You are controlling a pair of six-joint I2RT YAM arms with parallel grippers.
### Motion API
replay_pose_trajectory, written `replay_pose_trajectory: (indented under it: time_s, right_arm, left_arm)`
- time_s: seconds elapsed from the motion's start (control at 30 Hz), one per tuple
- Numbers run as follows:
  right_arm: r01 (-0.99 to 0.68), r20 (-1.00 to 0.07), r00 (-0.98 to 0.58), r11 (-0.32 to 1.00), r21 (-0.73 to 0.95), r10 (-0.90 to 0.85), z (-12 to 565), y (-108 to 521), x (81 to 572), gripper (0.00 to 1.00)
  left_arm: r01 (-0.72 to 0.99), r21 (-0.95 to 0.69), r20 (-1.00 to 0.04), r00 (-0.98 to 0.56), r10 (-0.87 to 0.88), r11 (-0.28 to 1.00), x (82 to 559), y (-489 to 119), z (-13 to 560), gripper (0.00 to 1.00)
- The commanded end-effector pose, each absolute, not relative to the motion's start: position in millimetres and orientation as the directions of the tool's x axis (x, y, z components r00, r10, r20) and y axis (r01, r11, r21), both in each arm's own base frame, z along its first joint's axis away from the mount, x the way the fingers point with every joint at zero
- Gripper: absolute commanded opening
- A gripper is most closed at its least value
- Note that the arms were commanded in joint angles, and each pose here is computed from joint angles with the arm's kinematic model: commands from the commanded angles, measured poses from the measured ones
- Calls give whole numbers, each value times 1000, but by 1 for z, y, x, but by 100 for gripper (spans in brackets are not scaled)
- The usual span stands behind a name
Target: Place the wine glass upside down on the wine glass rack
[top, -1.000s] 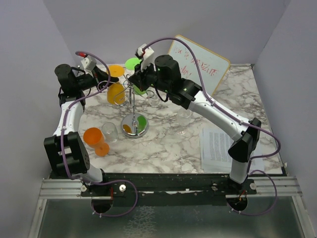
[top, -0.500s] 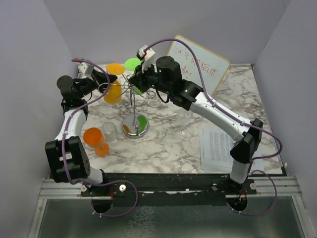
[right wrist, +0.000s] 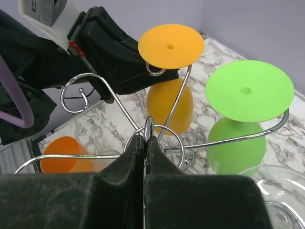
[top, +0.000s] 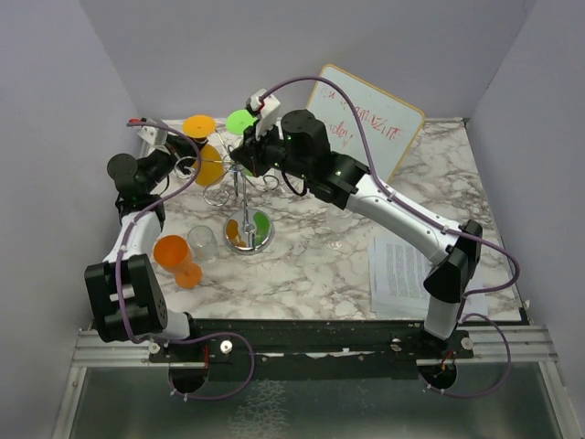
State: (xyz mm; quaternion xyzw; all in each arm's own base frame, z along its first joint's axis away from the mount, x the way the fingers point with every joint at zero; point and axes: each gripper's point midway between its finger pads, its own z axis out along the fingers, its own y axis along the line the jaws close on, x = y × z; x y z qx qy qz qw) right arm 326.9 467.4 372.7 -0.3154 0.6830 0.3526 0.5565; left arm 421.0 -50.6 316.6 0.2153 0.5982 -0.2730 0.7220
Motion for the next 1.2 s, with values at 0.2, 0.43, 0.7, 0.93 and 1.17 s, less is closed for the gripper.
replay_pose_trajectory:
  time_s: [0.2, 0.43, 0.7, 0.93, 1.17]
  right_arm:
    - [-813, -956, -279, 551, 187, -88, 346, 469, 314, 1]
    - [-804, -953, -288, 565, 187, -95, 348, 469, 318, 1]
    - [-799, -952, -290, 572, 186, -95, 347, 470, 320, 1]
    - [-799, -951, -297, 567, 199, -84, 355, 469, 317, 1]
    - [-801, -953, -295, 560, 210, -64, 372, 468, 314, 13]
  left_arm:
    - [714, 140, -968, 244, -57, 686, 385, -46, 339, 0]
    - [785, 175, -973, 231, -18, 594, 365, -55, 325, 0]
    - [807, 88, -988, 147, -54, 584, 355, -55, 309, 40]
    - [753, 63, -987, 145, -73, 655, 359, -36, 312, 57]
    - [643, 32, -981, 165, -98, 765, 365, -9, 318, 66]
